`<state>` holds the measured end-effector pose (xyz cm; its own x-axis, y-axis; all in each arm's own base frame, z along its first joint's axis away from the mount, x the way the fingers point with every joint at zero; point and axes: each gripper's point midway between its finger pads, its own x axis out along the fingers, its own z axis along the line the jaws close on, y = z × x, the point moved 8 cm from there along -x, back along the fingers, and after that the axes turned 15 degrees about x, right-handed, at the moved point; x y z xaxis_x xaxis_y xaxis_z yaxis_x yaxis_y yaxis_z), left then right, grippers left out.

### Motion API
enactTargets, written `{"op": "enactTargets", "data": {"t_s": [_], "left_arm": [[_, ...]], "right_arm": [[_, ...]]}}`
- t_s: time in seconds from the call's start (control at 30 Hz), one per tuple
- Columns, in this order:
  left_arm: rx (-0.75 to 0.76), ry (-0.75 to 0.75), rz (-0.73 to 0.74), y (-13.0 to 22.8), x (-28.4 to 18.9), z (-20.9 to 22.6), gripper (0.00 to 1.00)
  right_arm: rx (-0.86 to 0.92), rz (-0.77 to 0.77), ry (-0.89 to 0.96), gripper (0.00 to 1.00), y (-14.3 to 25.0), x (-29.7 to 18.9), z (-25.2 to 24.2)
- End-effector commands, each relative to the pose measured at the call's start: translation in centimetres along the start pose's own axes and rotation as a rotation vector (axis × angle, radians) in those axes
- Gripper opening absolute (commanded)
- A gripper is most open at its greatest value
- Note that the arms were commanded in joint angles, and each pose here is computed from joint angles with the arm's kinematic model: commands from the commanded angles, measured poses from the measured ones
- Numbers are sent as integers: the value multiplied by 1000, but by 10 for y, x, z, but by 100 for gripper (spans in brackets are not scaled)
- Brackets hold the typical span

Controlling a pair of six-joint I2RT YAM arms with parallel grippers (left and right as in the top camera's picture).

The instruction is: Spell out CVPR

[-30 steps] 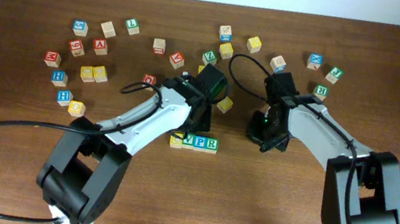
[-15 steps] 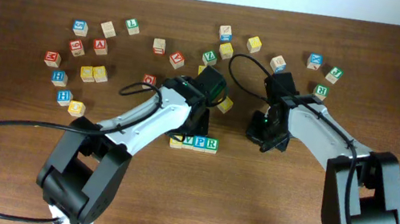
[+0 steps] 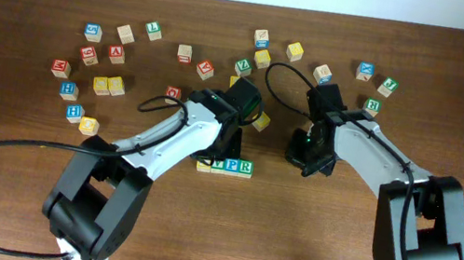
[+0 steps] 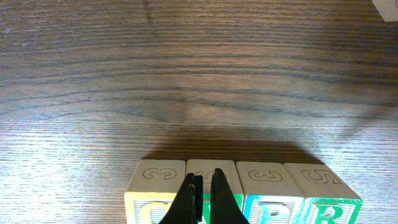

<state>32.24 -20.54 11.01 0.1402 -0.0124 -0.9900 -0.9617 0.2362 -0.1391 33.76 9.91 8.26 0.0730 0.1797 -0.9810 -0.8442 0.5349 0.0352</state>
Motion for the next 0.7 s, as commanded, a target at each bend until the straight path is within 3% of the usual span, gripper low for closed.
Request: {"op": "enactTargets", "data": {"t_s": [0.0, 0.33, 0.47, 0.57, 0.67], "left_arm": [[15, 1, 18, 3, 6, -1, 0], [15, 6, 15, 3, 5, -2, 0], [-23, 20, -40, -17, -7, 7, 0], [-126, 4, -41, -32, -17, 46, 0], [-219, -30, 83, -17, -16, 87, 0]], "right_arm": [[-1, -9, 20, 11, -2, 2, -3], [-1, -11, 18, 12, -2, 2, -3], [-2, -1, 11, 12, -1, 2, -2], [-2, 39, -18, 11, 3, 2, 1], [-30, 86, -51, 6, 15, 3, 10]]}}
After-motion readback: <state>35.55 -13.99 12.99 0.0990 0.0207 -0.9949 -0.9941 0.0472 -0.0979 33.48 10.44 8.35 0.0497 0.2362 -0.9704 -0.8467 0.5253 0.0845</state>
